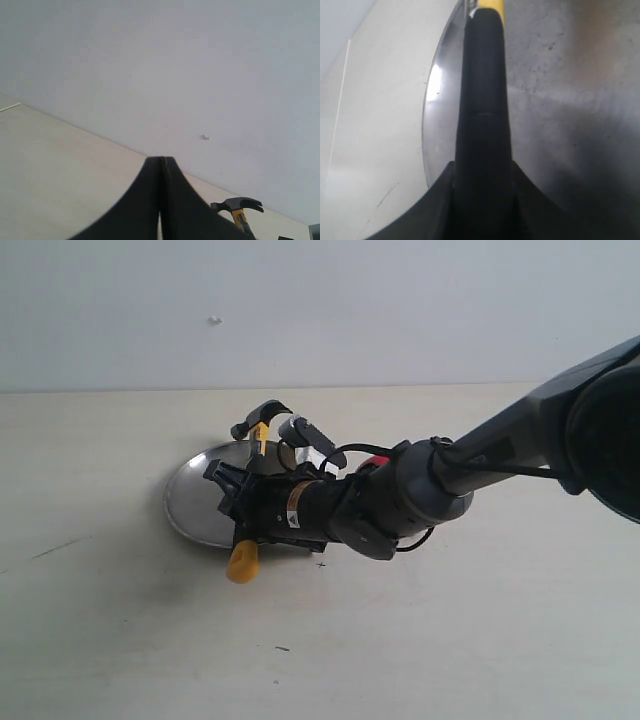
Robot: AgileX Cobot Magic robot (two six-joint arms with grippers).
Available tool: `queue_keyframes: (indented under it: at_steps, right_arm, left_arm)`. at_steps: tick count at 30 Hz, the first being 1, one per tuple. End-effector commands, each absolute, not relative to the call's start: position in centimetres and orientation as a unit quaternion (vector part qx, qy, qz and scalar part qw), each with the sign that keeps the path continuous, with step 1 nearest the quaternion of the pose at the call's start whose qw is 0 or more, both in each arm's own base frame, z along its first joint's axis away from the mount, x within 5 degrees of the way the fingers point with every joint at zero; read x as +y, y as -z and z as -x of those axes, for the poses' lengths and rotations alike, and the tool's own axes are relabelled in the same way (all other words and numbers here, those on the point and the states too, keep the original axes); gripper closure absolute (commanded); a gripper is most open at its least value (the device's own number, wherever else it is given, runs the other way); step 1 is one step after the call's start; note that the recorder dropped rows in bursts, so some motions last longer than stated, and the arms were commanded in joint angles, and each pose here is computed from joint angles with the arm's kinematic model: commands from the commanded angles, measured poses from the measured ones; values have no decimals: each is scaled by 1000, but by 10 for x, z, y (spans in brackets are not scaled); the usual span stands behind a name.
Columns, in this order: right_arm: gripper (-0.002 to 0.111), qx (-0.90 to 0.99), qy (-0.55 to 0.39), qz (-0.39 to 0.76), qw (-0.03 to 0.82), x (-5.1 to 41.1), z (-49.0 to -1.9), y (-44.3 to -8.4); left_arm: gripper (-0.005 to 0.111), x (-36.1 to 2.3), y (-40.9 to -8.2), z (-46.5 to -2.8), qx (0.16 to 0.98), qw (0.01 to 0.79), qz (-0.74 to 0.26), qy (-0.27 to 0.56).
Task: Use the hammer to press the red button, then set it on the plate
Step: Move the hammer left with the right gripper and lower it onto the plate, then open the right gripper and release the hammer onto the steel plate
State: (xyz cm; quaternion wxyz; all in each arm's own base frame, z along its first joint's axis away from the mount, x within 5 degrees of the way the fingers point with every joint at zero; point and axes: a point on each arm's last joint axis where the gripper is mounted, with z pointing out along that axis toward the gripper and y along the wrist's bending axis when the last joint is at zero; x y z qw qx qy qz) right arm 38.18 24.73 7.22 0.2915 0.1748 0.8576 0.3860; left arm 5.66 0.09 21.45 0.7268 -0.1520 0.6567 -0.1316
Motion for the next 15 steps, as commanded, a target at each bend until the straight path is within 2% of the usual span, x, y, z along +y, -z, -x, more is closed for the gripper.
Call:
queue_keyframes:
  at_steps: [1, 15]
  right_arm:
    - [96, 852, -395, -158, 305, 250, -384, -82]
    - [95, 854, -394, -147, 307, 251, -385, -84]
  left_arm:
    - [107, 1, -214, -56, 655, 728, 152, 134]
    - [107, 1, -214, -56, 655, 728, 152, 134]
